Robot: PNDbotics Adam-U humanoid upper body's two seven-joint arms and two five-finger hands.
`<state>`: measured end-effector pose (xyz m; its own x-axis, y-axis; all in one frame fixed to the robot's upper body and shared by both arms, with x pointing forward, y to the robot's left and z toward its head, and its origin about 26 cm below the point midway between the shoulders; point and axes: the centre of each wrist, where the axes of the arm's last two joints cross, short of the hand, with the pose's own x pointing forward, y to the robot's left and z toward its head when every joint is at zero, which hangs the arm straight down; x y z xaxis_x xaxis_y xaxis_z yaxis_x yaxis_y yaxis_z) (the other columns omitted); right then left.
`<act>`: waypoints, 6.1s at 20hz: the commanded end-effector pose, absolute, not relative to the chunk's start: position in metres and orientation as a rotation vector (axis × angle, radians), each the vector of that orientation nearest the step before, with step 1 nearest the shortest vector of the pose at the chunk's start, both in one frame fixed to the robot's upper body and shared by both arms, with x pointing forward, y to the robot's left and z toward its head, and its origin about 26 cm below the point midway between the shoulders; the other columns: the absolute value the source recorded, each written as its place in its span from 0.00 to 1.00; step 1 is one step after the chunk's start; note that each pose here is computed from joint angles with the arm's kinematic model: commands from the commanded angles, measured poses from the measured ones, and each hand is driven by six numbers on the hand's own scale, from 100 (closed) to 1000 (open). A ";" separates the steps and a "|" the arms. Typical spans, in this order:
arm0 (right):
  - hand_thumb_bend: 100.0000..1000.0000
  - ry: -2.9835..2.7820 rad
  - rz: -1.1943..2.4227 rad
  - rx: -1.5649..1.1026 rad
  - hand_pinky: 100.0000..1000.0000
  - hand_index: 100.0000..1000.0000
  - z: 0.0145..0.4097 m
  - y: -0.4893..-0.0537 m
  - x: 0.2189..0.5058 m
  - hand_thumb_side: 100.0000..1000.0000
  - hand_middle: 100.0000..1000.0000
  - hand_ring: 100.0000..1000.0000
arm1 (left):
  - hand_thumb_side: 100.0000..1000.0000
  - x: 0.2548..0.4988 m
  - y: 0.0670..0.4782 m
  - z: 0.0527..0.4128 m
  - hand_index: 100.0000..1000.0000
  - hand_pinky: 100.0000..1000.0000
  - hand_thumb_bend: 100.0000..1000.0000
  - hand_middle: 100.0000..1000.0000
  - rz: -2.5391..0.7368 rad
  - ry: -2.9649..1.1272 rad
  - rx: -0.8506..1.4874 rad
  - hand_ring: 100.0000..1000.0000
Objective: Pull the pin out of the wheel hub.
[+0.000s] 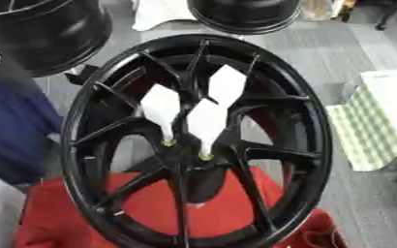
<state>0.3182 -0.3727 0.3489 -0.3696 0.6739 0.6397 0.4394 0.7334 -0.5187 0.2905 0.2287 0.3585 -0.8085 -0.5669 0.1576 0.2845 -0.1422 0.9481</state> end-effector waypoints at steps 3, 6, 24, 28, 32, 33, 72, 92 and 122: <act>0.00 -2.045 0.336 -0.877 0.72 0.68 0.360 -0.373 0.315 0.59 0.58 0.64 | 0.39 0.290 0.218 0.372 0.87 0.81 0.52 0.81 -1.957 -1.612 0.321 0.81; 0.00 -2.045 0.337 -0.874 0.72 0.68 0.359 -0.372 0.316 0.59 0.58 0.64 | 0.41 0.295 0.209 0.377 0.86 0.81 0.53 0.81 -1.937 -1.625 0.318 0.81; 0.00 -2.079 0.349 -0.819 0.72 0.68 0.362 -0.360 0.321 0.61 0.58 0.63 | 0.34 0.339 0.170 0.377 0.88 0.80 0.49 0.82 -1.914 -1.591 0.296 0.82; 0.00 -2.084 0.347 -0.808 0.72 0.68 0.362 -0.357 0.322 0.61 0.57 0.63 | 0.34 0.345 0.166 0.378 0.89 0.80 0.49 0.83 -1.920 -1.593 0.285 0.82; 0.00 -2.091 0.346 -0.800 0.71 0.68 0.363 -0.355 0.323 0.61 0.57 0.63 | 0.31 0.350 0.162 0.378 0.90 0.81 0.48 0.86 -1.939 -1.578 0.271 0.83; 0.00 -2.093 0.346 -0.797 0.71 0.68 0.364 -0.355 0.323 0.62 0.57 0.63 | 0.30 0.352 0.162 0.377 0.90 0.81 0.48 0.86 -1.943 -1.574 0.266 0.83; 0.00 -2.094 0.328 -0.745 0.71 0.67 0.359 -0.345 0.331 0.64 0.56 0.62 | 0.11 0.366 0.142 0.369 0.87 0.78 0.42 0.83 -2.019 -1.509 0.152 0.82; 0.00 -2.202 0.170 -0.760 0.71 0.67 0.381 -0.351 0.322 0.64 0.56 0.62 | 0.06 0.366 0.138 0.363 0.84 0.78 0.39 0.82 -2.071 -1.491 0.207 0.82; 0.00 -2.178 0.104 -0.722 0.71 0.67 0.375 -0.353 0.327 0.67 0.55 0.61 | 0.00 0.367 0.124 0.364 0.57 0.66 0.23 0.47 -2.097 -1.493 0.299 0.57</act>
<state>0.3320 -0.3492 0.3652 -0.4881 0.5222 0.6993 0.4431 0.8386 -0.3170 0.3706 0.1242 0.3532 -0.8224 -0.5476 0.1541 0.3304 -0.2394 0.9130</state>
